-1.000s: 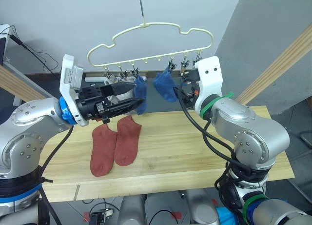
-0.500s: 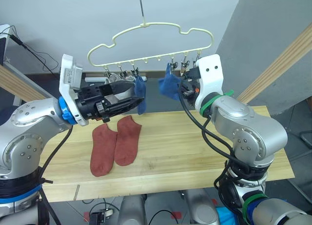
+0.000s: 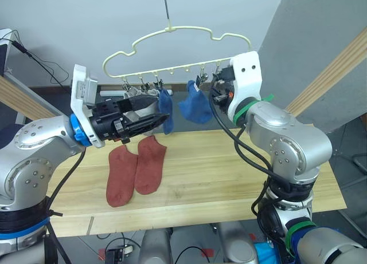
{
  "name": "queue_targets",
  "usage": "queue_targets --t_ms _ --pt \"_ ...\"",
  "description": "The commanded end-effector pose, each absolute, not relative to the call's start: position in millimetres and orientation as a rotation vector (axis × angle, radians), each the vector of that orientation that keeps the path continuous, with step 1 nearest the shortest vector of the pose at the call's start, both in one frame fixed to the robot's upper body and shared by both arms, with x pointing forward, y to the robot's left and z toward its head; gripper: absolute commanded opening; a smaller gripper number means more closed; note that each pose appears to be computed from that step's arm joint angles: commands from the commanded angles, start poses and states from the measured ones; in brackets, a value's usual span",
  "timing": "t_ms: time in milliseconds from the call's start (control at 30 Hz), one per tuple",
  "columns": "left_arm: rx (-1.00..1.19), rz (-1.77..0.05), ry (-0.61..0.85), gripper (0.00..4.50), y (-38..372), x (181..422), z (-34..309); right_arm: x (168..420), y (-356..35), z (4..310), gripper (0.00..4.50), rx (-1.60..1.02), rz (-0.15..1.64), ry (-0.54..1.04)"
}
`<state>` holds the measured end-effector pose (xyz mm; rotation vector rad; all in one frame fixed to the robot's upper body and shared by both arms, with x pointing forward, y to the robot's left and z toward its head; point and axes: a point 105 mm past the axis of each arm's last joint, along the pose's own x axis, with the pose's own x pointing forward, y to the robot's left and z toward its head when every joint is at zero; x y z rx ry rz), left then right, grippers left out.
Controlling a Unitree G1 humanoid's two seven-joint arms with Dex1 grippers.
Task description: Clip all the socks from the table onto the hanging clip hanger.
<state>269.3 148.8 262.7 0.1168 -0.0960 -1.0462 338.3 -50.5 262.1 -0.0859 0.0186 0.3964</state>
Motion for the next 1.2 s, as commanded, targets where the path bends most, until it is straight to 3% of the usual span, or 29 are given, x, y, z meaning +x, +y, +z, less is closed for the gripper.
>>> queue_targets --t_ms 33,1200 --pt "0.148 -1.066 -0.136 2.97 142 262 268 339 -47 280 1.87 -0.095 0.412 -0.061" --pt "0.152 -1.02 -0.14 2.97 140 261 268 360 -40 290 1.87 -0.109 0.433 -0.108"
